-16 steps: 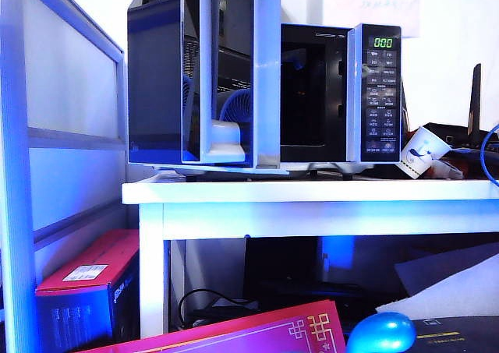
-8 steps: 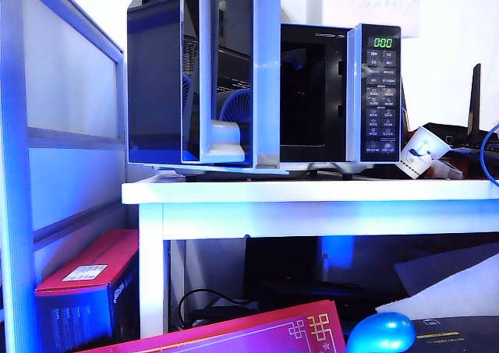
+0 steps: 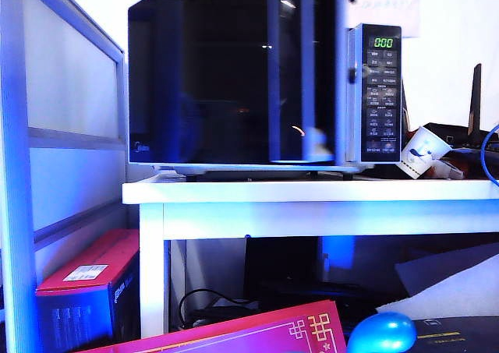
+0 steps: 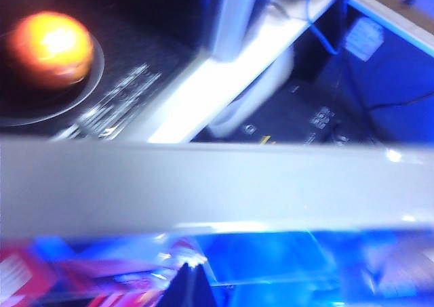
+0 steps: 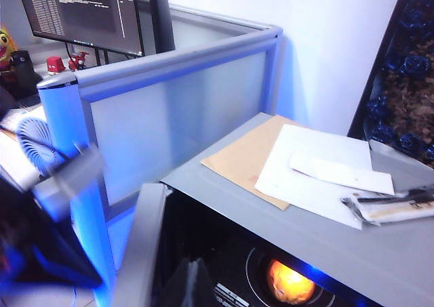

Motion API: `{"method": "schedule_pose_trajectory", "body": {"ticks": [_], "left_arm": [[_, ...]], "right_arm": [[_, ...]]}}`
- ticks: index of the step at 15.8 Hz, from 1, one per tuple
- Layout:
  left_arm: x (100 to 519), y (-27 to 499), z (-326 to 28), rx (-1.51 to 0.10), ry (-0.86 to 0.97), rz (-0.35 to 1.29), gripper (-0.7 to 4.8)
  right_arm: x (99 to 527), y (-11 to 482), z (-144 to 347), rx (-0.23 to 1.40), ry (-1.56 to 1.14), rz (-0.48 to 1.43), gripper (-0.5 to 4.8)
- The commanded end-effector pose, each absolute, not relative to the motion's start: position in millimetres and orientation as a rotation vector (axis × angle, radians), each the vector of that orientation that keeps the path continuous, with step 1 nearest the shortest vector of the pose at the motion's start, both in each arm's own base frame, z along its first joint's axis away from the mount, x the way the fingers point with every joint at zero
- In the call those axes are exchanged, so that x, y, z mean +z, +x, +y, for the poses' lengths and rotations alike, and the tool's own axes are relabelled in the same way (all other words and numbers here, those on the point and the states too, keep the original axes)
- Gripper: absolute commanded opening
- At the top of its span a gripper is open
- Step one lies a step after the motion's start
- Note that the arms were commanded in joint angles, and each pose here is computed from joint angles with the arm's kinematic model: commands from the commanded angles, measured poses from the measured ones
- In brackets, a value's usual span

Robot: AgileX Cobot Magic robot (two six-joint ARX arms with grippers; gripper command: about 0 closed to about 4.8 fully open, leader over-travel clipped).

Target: Open the microwave door, place the orange inside the microwave, then close the microwave door.

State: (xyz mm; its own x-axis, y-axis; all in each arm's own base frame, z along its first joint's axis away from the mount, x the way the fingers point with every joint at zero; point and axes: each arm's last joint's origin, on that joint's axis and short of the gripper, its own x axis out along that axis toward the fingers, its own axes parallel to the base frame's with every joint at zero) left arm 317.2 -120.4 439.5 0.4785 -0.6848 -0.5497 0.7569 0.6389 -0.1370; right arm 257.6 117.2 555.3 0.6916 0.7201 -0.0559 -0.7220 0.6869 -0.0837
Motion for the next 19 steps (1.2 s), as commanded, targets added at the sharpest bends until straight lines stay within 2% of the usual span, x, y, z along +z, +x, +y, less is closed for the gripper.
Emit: {"method": "schedule_pose_trajectory", "body": {"ticks": [1, 4, 6, 12, 17, 19], "left_arm": [[430.1, 322.5, -148.2, -0.969, 0.166, 0.592, -0.03], [414.1, 330.7, -189.4, -1.017, 0.233, 0.554, -0.03], [407.4, 336.0, -204.0, -1.005, 0.257, 0.529, -0.03], [402.7, 358.0, -214.4, -0.827, 0.302, 0.406, -0.03], [414.3, 367.3, -217.6, -0.748, 0.29, 0.246, -0.03], [405.3, 375.5, -222.4, -0.75, 0.269, 0.254, -0.03]], "right_arm": [[563.8, 250.9, 114.9, 0.807, -0.098, -0.039, -0.01], [568.9, 247.9, 113.7, 0.804, -0.099, -0.082, -0.01], [570.6, 245.4, 112.6, 0.803, -0.099, -0.09, -0.01], [570.9, 244.7, 112.4, 0.805, -0.099, -0.091, -0.01], [577.1, 242.2, 111.3, 0.799, -0.099, -0.149, -0.01], [583.0, 234.6, 108.3, 0.795, -0.099, -0.186, -0.01]]}}
